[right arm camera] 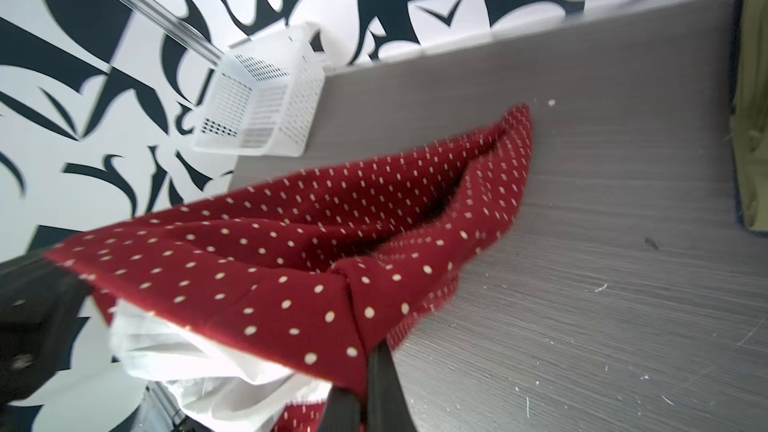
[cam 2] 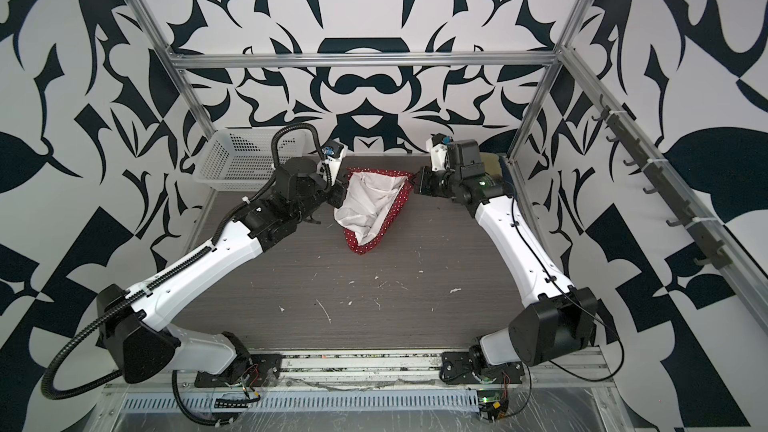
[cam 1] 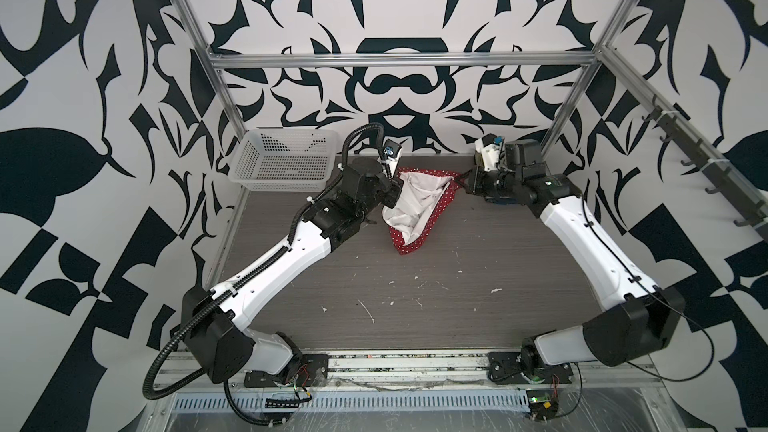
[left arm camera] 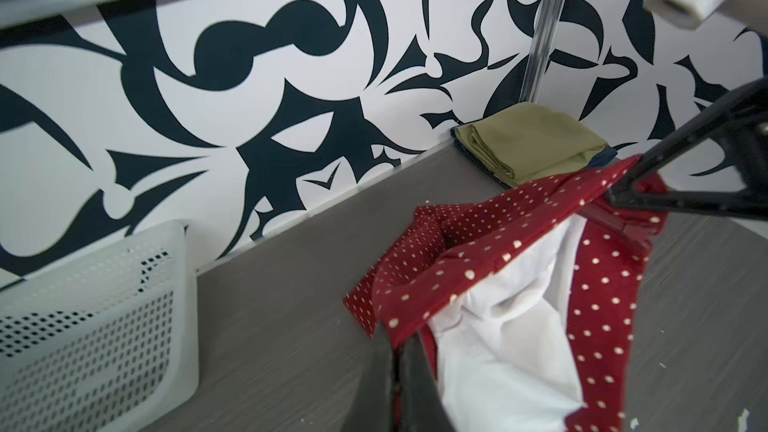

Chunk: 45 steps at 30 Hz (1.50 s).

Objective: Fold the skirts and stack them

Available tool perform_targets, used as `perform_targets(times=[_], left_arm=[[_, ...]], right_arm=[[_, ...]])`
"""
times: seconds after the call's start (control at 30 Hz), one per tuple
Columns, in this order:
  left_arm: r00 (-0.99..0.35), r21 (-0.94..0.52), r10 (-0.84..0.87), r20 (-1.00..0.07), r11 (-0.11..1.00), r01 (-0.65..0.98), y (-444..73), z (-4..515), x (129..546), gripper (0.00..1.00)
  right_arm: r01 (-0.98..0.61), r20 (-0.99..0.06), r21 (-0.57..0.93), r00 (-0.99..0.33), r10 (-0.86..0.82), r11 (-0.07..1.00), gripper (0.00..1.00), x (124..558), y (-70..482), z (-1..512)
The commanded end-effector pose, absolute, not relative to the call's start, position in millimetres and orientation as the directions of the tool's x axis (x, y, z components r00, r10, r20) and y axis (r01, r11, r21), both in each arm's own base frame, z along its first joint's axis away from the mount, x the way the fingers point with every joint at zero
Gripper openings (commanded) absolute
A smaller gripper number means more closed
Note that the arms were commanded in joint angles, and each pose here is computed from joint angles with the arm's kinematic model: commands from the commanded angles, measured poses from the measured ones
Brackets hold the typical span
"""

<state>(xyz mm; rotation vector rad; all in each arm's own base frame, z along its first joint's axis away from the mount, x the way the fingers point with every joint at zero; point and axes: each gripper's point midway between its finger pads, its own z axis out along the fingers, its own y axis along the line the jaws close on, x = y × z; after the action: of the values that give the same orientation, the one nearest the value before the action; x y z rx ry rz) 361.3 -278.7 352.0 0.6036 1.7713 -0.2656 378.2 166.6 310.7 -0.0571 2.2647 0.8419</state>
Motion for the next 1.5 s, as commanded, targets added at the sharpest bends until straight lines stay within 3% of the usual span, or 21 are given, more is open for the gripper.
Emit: perform_targets(times=[0.0,0.13,0.37,0.5,0.57,0.63,0.7,0.77,0.87,1.0,1.2,1.47], left_arm=[[-0.154,0.216,0.31,-0.938,0.873,0.438,-251,373,368,0.0],[-0.171,0.191,0.302,-0.938,0.861,0.471,-264,361,373,0.0],[-0.159,0.151,0.317,-0.935,0.762,0.63,-300,366,366,0.0],[-0.176,0.126,0.33,-0.927,0.72,0.683,-328,335,380,0.1],[-0.212,0.101,0.329,-0.92,0.724,0.683,-340,301,394,0.28],[-0.259,0.066,0.323,-0.91,0.73,0.68,-348,270,401,0.33],[-0.29,0.032,0.305,-0.907,0.737,0.675,-352,248,405,0.59],[-0.329,0.0,0.279,-0.902,0.763,0.647,-348,234,405,0.77],[-0.377,-0.037,0.239,-0.895,0.801,0.597,-329,232,394,0.89],[-0.413,-0.099,0.177,-0.893,0.819,0.565,-306,232,368,0.97],[-0.529,-0.166,0.169,-0.832,0.833,0.528,-293,187,349,0.96],[-0.651,-0.294,0.163,-0.741,0.794,0.532,-334,148,348,0.89]], right_arm=[[-0.231,-0.633,0.549,-0.743,0.218,0.803,0.0,373,152,324],[-0.218,-0.566,0.583,-0.8,0.199,0.783,0.0,372,160,304],[-0.256,-0.6,0.59,-0.774,0.203,0.766,0.0,363,162,319],[-0.181,-0.533,0.621,-0.811,0.241,0.763,0.0,377,155,281],[-0.111,-0.471,0.691,-0.818,0.33,0.714,0.0,390,148,255],[-0.043,-0.421,0.739,-0.809,0.411,0.673,0.0,402,137,231],[0.012,-0.384,0.756,-0.801,0.459,0.654,0.0,409,125,210],[0.06,-0.355,0.765,-0.792,0.497,0.641,0.0,414,114,192],[0.085,-0.339,0.768,-0.787,0.515,0.635,0.0,418,105,182],[0.108,-0.329,0.756,-0.79,0.518,0.645,0.0,418,99,170],[0.128,-0.321,0.734,-0.8,0.507,0.667,0.0,414,93,150],[0.147,-0.313,0.718,-0.805,0.504,0.681,0.0,404,89,138]])
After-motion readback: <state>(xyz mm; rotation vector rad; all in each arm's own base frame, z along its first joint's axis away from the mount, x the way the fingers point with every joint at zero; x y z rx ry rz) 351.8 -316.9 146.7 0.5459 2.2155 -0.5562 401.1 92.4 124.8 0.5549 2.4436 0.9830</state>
